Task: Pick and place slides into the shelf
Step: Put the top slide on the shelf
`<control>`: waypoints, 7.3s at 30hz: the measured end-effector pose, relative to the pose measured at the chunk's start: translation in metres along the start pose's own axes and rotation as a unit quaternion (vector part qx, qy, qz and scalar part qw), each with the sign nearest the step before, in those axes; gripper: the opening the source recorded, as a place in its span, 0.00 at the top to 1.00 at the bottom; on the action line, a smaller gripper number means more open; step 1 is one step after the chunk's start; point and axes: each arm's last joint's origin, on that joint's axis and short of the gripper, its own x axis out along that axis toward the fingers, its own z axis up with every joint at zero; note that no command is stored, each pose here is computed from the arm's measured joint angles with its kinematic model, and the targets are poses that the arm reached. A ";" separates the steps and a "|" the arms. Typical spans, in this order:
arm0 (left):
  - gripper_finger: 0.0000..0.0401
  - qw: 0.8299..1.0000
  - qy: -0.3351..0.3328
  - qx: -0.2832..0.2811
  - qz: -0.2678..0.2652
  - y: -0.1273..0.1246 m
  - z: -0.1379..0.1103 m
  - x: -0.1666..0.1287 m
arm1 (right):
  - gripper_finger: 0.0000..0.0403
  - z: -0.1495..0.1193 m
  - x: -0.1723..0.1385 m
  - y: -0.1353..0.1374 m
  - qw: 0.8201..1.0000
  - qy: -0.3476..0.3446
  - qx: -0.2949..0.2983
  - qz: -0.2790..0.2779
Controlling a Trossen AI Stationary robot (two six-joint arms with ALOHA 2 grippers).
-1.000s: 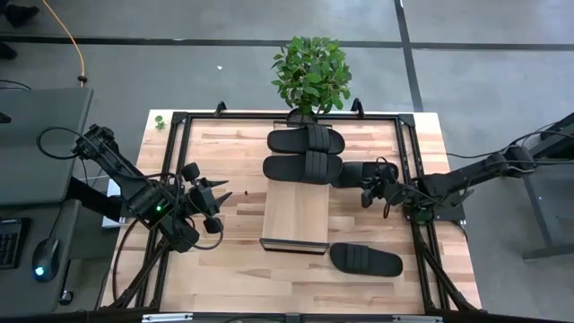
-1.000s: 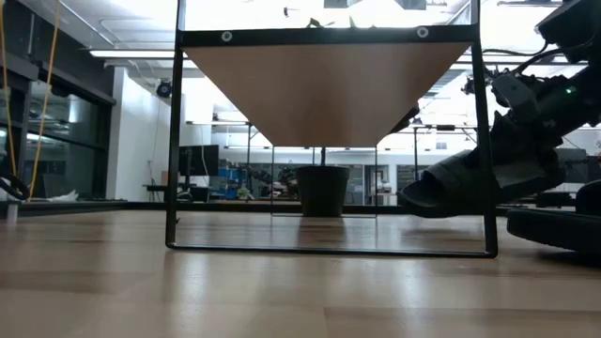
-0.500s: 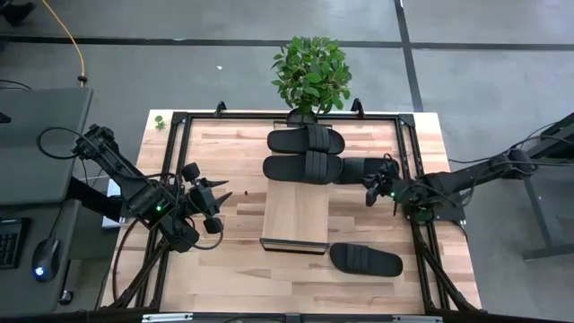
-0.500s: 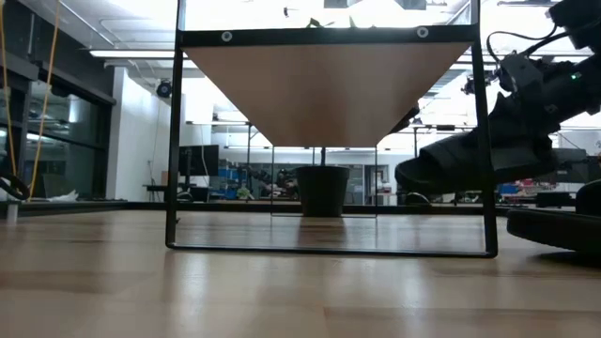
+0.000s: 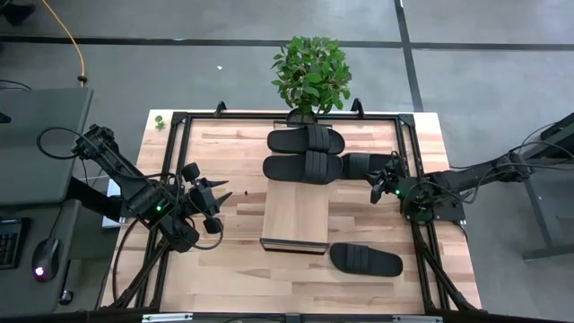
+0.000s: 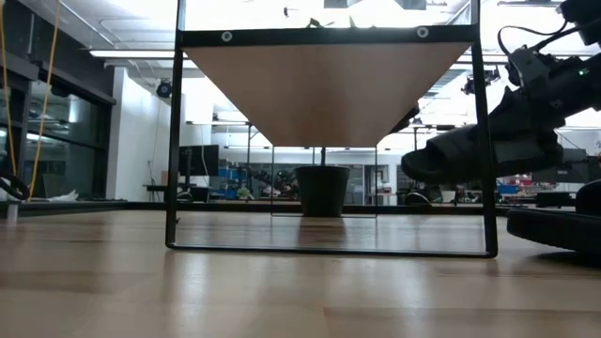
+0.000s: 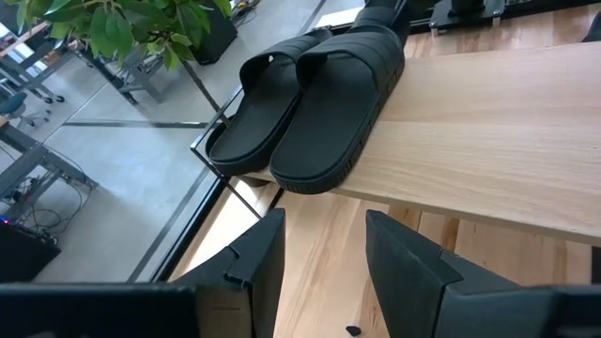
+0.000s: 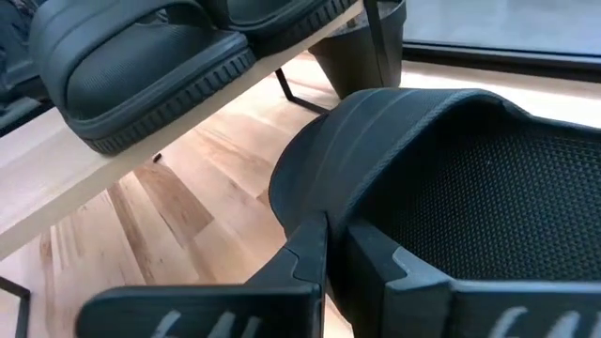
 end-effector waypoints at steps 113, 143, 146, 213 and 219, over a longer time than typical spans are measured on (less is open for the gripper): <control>0.67 1.000 0.016 -0.007 -0.018 -0.002 -0.001 0.000 | 0.98 0.040 0.020 0.176 0.928 -0.080 0.211 0.297; 0.67 0.999 0.021 0.003 -0.024 -0.002 -0.002 0.000 | 1.00 0.053 0.050 0.246 0.977 -0.031 0.121 0.173; 0.67 0.999 0.021 0.004 -0.024 -0.002 -0.002 0.000 | 1.00 0.052 0.055 0.244 0.979 -0.029 0.121 0.163; 0.67 0.999 0.024 0.000 -0.030 -0.002 -0.001 0.000 | 0.61 0.043 0.109 0.220 0.995 0.010 -0.002 0.103; 0.67 0.999 0.025 0.000 -0.031 -0.002 -0.002 0.000 | 0.57 0.054 0.100 0.216 0.996 0.033 -0.037 0.068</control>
